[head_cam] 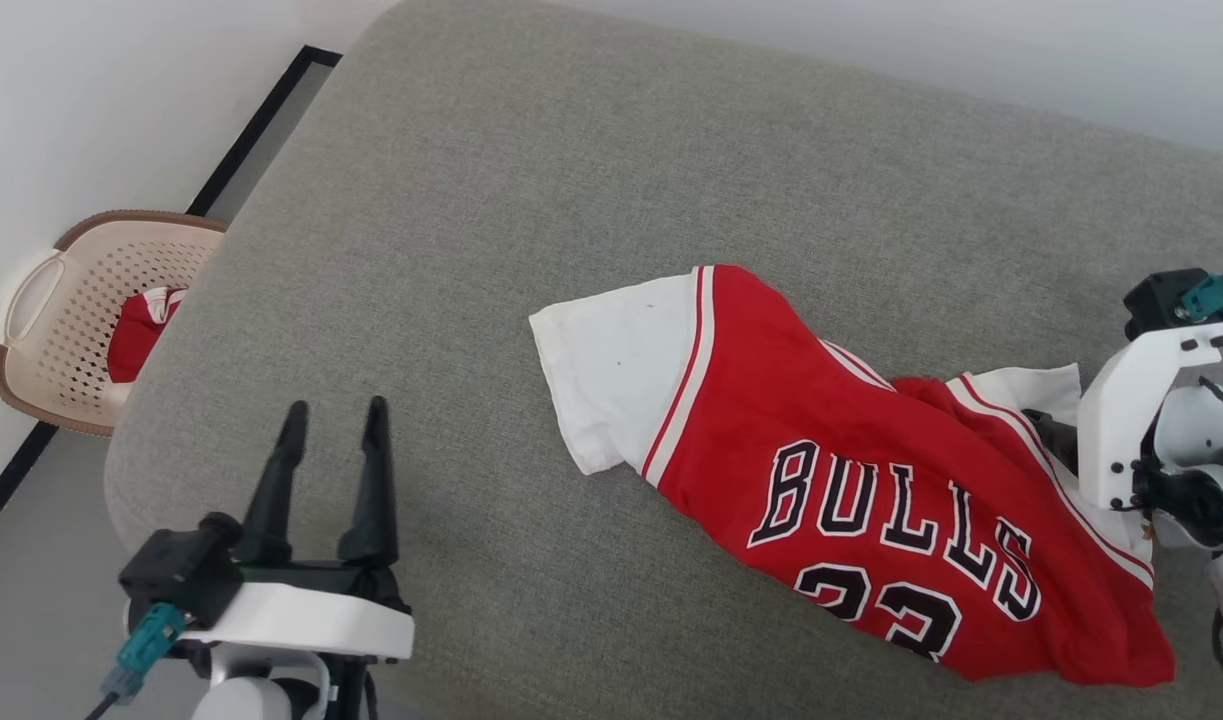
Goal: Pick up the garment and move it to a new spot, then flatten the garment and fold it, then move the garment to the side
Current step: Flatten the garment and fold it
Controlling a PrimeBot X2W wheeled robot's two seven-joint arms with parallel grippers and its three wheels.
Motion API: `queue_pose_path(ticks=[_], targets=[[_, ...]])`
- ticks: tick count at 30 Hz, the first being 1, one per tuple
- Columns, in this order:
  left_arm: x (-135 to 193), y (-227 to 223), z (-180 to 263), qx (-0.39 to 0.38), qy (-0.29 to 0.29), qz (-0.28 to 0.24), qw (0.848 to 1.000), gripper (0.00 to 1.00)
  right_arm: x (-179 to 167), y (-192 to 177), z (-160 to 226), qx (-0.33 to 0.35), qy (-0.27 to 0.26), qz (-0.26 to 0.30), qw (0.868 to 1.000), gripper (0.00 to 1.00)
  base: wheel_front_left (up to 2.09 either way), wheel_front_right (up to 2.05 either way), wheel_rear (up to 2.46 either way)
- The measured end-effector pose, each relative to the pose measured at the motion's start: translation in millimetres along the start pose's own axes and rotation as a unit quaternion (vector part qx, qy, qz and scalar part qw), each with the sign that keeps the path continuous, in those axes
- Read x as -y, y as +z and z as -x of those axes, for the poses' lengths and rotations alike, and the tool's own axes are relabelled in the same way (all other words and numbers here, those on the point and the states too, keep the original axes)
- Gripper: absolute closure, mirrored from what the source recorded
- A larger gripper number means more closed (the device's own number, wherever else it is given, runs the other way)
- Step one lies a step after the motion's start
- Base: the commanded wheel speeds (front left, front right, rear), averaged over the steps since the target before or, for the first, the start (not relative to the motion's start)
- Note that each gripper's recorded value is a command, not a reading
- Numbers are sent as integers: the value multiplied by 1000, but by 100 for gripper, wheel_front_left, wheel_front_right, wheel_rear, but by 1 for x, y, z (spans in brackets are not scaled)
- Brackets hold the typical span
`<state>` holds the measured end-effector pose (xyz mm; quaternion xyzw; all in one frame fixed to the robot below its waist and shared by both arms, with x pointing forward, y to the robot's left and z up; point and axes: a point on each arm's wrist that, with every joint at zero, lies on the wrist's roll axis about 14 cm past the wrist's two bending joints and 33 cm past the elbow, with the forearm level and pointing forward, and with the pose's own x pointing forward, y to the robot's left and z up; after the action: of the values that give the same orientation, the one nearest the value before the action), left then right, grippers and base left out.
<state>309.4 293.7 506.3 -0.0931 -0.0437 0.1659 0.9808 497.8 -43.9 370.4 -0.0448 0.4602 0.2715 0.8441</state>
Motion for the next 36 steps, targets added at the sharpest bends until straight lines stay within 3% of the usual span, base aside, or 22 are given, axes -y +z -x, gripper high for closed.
queue_pose_path(ticks=[1,2,11,17,28,32,33,34,35,36], targets=[[-2,1,0,1,4,-2,1000,0,-1,0,-1,-4,1,4,1000,57,0,0,0],[-5,2,1,2,7,-5,1000,0,-1,0,-2,-5,1,7,1000,100,0,0,0],[-13,4,4,8,21,-3,1000,0,10,13,16,20,1,1,1000,100,0,0,0],[-3,6,1,14,5,0,1000,0,41,26,50,63,-28,-13,998,100,0,0,0],[25,2,-12,13,-46,2,999,0,112,-20,113,63,-116,-90,987,100,0,0,0],[37,-5,-16,2,-70,1,998,0,118,-39,117,64,-129,-111,983,100,0,0,0],[39,-6,-18,0,-75,1,997,0,117,-42,115,65,-127,-117,983,92,0,0,0],[43,-7,-21,-2,-82,0,997,0,115,-43,112,71,-125,-124,982,74,0,0,0],[47,-8,-24,-4,-91,-1,996,0,114,-44,110,73,-125,-129,981,65,0,0,0],[51,-10,-26,-7,-102,0,995,0,112,-47,107,72,-125,-133,981,32,0,0,0]])
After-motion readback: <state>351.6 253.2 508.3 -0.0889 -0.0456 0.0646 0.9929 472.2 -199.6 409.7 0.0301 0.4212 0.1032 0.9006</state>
